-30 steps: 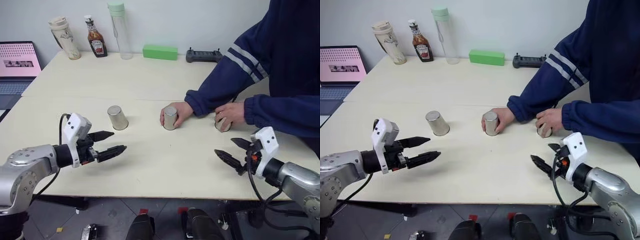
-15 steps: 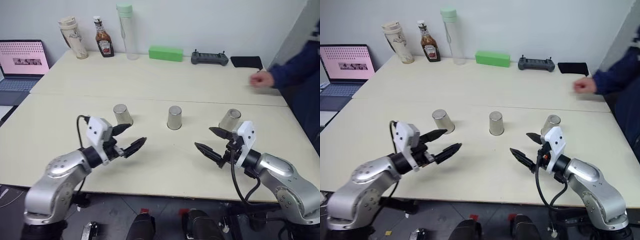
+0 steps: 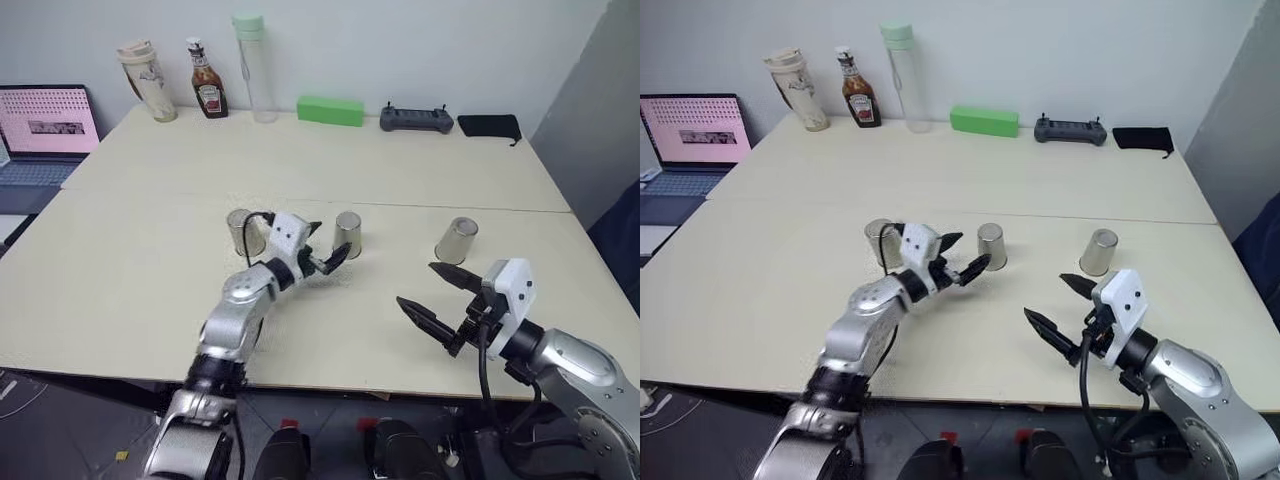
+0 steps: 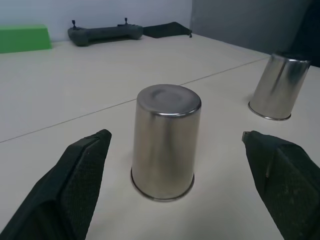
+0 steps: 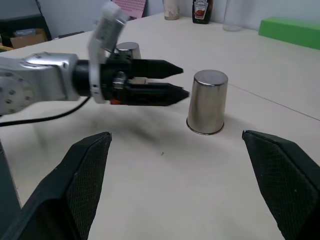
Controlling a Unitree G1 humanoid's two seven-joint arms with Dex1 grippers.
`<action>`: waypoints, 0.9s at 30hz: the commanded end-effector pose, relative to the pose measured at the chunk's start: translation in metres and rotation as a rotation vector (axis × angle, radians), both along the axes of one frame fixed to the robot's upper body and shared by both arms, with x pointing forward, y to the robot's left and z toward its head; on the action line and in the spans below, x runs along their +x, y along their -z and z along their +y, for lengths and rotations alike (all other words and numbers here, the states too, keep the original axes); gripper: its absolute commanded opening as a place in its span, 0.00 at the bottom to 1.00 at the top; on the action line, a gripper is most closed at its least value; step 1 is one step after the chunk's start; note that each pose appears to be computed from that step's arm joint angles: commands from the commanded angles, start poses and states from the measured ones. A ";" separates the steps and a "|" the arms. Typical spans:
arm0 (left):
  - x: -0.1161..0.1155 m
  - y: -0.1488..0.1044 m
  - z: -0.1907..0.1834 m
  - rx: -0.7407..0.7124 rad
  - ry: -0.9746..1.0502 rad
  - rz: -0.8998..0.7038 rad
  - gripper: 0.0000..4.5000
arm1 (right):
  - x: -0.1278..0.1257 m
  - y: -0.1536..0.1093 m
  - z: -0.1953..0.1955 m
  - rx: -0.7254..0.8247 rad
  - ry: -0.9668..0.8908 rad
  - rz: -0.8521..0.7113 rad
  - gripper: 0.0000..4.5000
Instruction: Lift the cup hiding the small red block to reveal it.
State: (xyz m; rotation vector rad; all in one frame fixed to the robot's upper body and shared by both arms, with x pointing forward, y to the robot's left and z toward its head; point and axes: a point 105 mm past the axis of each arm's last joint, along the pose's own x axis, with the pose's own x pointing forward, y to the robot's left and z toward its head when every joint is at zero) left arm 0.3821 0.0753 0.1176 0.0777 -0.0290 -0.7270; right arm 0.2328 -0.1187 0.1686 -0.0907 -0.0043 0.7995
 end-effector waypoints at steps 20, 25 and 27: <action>0.041 -0.040 -0.029 -0.084 -0.005 -0.149 0.60 | -0.008 -0.016 -0.020 0.000 0.104 -0.025 1.00; 0.051 -0.084 -0.004 -0.129 -0.209 -0.213 0.60 | -0.005 -0.017 -0.021 0.015 0.107 -0.027 1.00; 0.056 -0.078 0.009 -0.108 -0.313 -0.190 0.60 | -0.003 -0.016 -0.019 0.022 0.103 -0.026 1.00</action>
